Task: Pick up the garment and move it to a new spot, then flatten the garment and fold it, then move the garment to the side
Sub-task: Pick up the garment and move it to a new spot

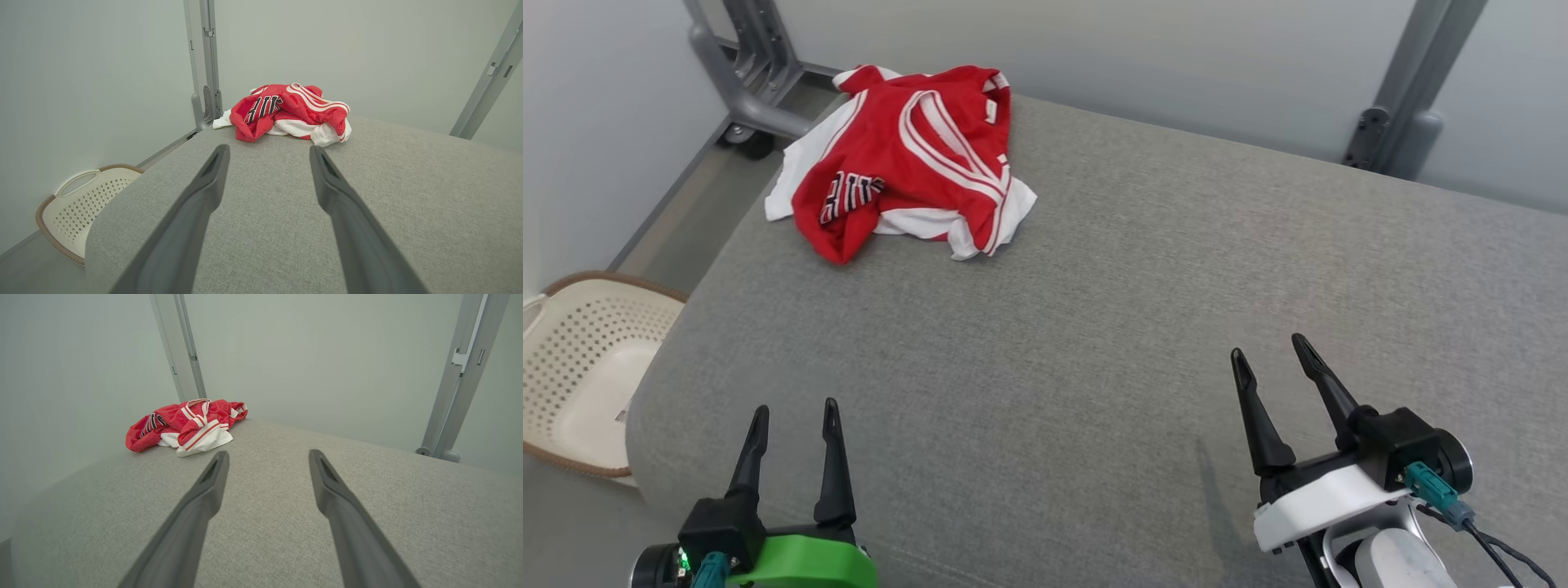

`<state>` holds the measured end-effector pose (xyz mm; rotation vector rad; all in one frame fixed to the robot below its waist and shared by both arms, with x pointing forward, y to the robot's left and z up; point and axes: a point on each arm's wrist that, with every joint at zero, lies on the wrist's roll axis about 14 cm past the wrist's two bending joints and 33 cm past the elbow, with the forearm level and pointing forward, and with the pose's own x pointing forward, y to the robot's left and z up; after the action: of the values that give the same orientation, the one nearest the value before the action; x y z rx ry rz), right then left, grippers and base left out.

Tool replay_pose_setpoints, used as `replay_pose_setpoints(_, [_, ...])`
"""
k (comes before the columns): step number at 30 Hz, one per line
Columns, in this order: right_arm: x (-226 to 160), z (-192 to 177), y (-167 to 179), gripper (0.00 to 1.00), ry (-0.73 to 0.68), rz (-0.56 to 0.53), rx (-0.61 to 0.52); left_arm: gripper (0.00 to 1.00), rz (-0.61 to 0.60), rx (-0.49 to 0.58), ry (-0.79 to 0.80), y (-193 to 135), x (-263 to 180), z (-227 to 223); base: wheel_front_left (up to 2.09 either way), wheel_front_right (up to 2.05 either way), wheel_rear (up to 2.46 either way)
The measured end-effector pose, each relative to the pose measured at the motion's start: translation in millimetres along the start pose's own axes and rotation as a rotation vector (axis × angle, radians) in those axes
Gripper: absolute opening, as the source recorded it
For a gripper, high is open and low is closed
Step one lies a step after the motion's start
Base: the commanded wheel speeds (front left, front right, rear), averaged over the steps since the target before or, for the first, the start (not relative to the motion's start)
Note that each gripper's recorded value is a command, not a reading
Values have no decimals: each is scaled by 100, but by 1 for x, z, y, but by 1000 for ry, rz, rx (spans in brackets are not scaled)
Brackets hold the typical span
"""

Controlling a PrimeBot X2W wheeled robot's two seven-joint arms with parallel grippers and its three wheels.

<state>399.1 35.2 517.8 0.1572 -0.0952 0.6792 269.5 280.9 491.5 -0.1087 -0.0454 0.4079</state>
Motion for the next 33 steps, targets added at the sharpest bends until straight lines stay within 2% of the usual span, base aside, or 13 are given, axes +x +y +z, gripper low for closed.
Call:
replay_pose_setpoints(9, [16, -9, 31, 100, 15, 103, 14, 100, 114, 2, 12, 33, -23, -2, 0, 0, 0])
replay_pose_setpoints(18, [16, -16, 23, 100, 28, 89, 5, 100, 118, 12, 31, 34, -15, -6, 0, 0, 0])
replay_pose_setpoints(27, [28, -21, -14, 100, 13, 14, -32, 100, -26, 110, -55, 3, 65, 23, 0, 0, 0])
replay_pose_setpoints(33, [35, -19, -50, 100, -15, -65, -59, 100, -152, 146, -28, -35, 120, 12, 0, 0, 0])
